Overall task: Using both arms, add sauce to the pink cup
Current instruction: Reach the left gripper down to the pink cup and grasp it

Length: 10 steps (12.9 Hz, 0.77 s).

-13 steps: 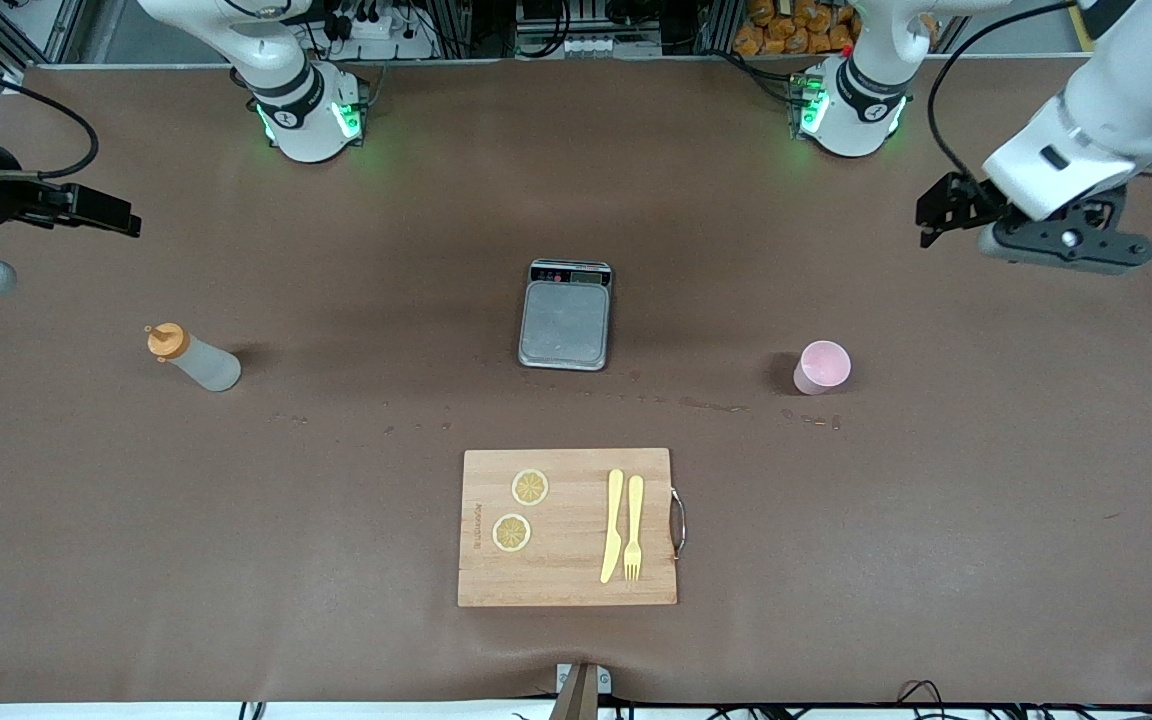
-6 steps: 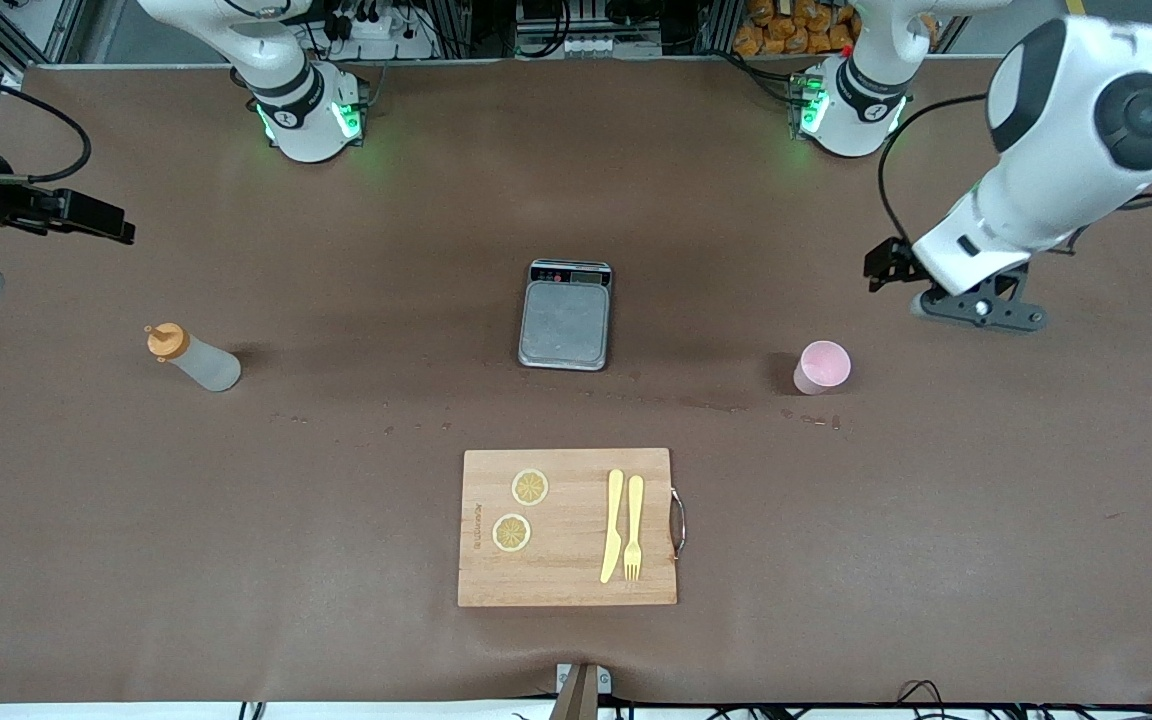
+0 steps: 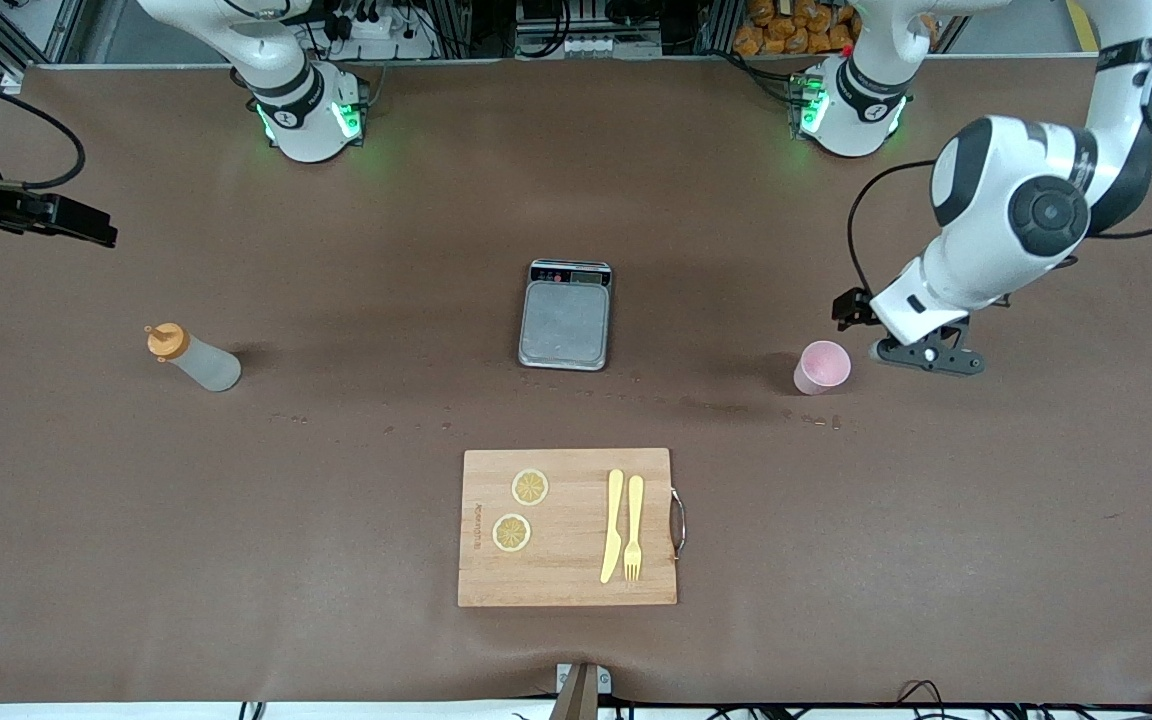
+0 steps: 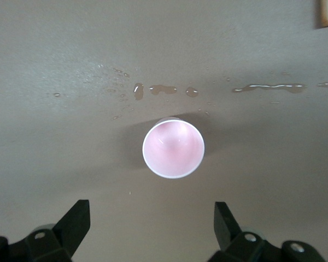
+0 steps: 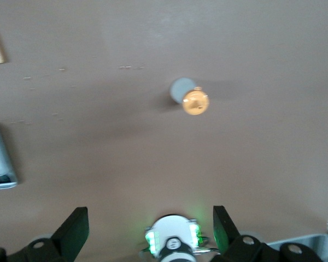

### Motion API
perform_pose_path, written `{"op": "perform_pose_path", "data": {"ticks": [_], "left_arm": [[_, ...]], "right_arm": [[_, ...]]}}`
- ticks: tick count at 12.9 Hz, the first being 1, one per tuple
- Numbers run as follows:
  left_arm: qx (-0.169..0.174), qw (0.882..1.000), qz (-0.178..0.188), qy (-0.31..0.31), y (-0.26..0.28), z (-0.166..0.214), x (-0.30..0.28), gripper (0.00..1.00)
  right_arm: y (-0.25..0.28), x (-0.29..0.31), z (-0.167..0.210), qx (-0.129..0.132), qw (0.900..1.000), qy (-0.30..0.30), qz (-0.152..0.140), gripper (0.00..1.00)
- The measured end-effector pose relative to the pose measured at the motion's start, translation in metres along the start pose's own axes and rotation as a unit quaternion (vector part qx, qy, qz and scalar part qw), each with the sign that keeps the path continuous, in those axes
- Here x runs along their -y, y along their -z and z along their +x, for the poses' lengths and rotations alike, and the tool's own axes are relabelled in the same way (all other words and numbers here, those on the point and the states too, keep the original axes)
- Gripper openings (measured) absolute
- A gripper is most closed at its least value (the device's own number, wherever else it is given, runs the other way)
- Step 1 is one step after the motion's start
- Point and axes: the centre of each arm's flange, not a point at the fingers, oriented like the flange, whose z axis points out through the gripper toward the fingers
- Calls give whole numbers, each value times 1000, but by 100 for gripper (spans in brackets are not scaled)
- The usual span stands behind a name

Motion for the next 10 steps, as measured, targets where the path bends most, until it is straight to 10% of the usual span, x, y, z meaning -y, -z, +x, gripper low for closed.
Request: {"op": "perform_pose_path", "data": {"ticks": [3, 10], "left_arm": [[17, 1000, -6, 10, -36, 10, 10, 100], [53, 998, -17, 19, -121, 31, 23, 100]], "right_arm": [[-9, 60, -1, -10, 994, 30, -104, 100], [4, 37, 9, -49, 987, 24, -151, 100]]}}
